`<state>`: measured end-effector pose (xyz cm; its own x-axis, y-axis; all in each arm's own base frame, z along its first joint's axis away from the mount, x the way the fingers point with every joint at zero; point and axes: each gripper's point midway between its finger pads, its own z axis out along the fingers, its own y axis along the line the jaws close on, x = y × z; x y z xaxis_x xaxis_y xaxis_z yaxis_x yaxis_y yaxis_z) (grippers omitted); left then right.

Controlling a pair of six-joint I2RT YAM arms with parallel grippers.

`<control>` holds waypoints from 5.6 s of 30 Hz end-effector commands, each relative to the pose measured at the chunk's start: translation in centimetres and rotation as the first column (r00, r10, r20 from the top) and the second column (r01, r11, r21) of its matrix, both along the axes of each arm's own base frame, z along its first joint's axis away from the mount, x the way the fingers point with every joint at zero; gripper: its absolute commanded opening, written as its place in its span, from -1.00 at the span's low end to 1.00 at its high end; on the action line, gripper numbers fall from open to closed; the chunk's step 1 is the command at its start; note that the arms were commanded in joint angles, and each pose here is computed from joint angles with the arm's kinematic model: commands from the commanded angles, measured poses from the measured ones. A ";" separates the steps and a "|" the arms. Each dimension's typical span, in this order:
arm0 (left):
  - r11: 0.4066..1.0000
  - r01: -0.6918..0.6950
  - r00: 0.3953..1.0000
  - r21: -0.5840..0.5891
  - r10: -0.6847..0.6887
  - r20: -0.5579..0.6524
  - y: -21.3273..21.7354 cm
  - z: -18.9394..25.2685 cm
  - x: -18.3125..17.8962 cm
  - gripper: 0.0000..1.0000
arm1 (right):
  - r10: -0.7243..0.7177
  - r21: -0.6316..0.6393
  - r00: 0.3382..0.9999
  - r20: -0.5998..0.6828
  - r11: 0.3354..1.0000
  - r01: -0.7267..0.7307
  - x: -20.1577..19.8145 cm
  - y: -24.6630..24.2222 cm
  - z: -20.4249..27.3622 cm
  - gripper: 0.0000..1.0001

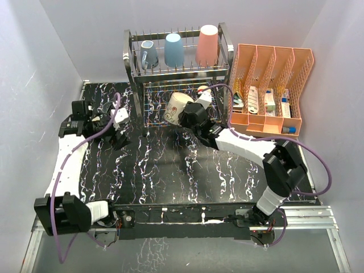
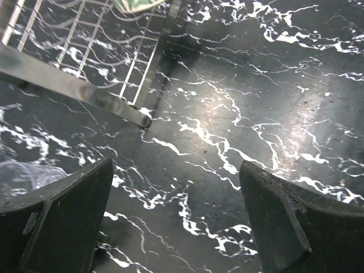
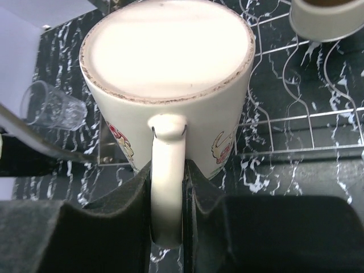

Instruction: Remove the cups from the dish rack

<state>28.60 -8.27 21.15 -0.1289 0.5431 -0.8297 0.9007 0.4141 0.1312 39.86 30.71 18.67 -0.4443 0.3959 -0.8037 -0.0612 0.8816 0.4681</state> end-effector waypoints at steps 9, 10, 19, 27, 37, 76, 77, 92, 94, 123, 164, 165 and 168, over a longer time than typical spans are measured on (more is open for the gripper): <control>0.991 0.123 0.875 0.058 -0.136 0.465 -3.5 2.9 0.7 0.79 | 0.082 0.544 0.995 0.058 0.833 -0.101 -5.9 1.7 11.8 -0.84; 0.990 0.132 0.867 0.056 -0.142 0.478 -3.9 2.9 0.6 0.79 | 0.092 0.577 0.995 0.045 0.810 -0.101 -6.4 1.8 12.0 -0.84; 0.968 0.226 0.758 0.109 -0.245 0.604 -6.6 3.1 -1.5 0.80 | 0.237 0.797 0.971 -0.040 0.594 -0.112 -10.6 3.6 12.4 -0.85; 0.951 0.267 0.706 0.154 -0.302 0.641 -7.3 0.9 -3.4 0.80 | 0.359 0.902 0.931 -0.064 0.420 -0.100 -13.7 5.4 13.0 -0.85; 0.963 0.266 0.756 0.049 -0.241 0.609 -7.5 -1.4 -7.6 0.80 | 0.396 0.929 0.916 -0.061 0.358 -0.093 -15.0 7.6 14.1 -0.85; 0.939 -0.087 0.666 -0.332 0.302 0.682 -4.1 6.7 -2.6 0.28 | 0.399 0.995 0.916 0.031 0.076 -0.066 -16.9 13.9 24.9 -0.84; 0.943 -0.078 0.660 -0.325 0.293 0.691 -4.2 6.8 -2.7 0.13 | 0.399 0.995 0.917 0.025 0.082 -0.063 -16.9 13.9 24.6 -0.84; 0.975 -0.055 0.678 -0.216 0.195 0.709 -4.5 6.5 -3.0 -1.00 | 0.438 0.975 0.890 -0.123 0.219 0.027 -16.7 13.2 16.3 -0.18; 0.978 -0.075 0.739 -0.192 0.184 0.649 -4.5 5.4 -2.7 -1.00 | 0.422 0.962 0.893 -0.159 0.271 0.043 -16.1 12.3 14.4 0.19; 0.844 -0.426 0.884 0.325 0.465 -0.047 5.2 -8.6 2.4 -1.00 | -0.009 0.598 0.975 -0.222 0.789 0.144 -8.3 -7.9 4.9 0.65; 0.734 -0.645 0.736 0.214 0.672 -0.084 9.3 -5.7 13.9 -0.05 | -0.251 0.064 0.967 0.043 0.966 0.248 2.5 -11.0 7.0 0.80; 0.739 -0.642 0.740 0.205 0.667 -0.085 9.1 -5.3 13.7 0.04 | -0.254 0.048 0.966 0.052 0.967 0.252 2.8 -10.9 7.0 0.81; 0.757 -0.630 0.755 0.177 0.649 -0.089 8.5 -4.0 12.9 0.27 | -0.272 -0.002 0.960 0.064 0.962 0.273 3.9 -10.6 6.4 0.83</control>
